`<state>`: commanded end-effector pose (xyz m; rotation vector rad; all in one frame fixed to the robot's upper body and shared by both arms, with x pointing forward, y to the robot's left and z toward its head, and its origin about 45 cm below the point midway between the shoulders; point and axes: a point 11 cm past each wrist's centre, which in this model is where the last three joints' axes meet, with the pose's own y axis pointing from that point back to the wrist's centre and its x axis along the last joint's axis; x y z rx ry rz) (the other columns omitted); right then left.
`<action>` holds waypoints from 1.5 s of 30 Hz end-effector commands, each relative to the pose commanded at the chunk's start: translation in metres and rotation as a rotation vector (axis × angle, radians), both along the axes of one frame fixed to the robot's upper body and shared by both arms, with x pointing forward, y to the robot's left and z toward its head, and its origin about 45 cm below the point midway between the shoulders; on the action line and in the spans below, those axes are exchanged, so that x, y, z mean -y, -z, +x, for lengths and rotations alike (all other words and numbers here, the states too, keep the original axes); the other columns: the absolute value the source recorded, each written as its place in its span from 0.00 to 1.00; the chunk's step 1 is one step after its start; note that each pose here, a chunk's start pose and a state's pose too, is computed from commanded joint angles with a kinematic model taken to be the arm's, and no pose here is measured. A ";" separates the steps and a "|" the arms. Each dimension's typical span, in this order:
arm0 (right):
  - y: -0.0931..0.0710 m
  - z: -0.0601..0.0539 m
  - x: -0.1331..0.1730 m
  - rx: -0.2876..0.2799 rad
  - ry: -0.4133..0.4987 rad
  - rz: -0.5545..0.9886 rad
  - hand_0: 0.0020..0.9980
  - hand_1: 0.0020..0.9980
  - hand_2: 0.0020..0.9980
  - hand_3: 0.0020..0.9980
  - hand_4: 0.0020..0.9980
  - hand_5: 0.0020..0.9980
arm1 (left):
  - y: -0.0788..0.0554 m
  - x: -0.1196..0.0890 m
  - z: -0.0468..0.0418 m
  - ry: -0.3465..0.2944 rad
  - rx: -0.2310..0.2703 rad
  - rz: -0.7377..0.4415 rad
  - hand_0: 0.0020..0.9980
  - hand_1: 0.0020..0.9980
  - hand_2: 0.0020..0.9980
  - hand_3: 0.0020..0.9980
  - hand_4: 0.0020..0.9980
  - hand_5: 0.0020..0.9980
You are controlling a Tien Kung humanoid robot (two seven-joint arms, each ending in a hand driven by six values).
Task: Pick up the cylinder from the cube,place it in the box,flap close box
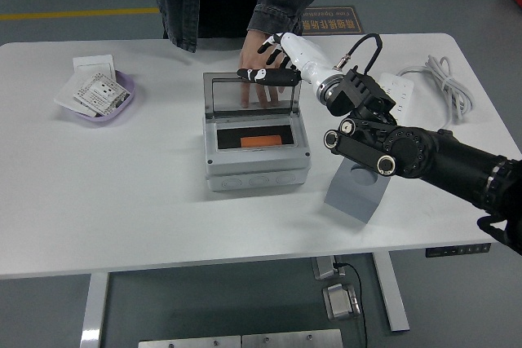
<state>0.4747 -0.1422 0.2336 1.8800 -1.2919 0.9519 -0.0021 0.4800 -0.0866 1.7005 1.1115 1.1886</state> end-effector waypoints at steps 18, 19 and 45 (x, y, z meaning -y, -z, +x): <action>0.008 -0.037 -0.002 0.015 -0.112 -0.028 0.42 0.42 0.54 0.65 1.00 0.70 | 0.001 0.002 -0.0036 -0.010 0.001 -0.004 0.66 0.69 0.57 0.56 0.48 0.04; 0.010 -0.039 -0.002 0.012 -0.116 -0.030 0.42 0.42 0.54 0.65 1.00 0.70 | 0.001 0.002 -0.0038 -0.010 0.001 -0.004 0.66 0.69 0.57 0.56 0.48 0.04; 0.028 -0.060 0.007 -0.026 -0.117 -0.015 0.36 0.41 0.54 0.65 0.99 0.71 | 0.004 0.008 -0.0088 -0.017 -0.001 -0.018 0.66 0.69 0.57 0.56 0.48 0.05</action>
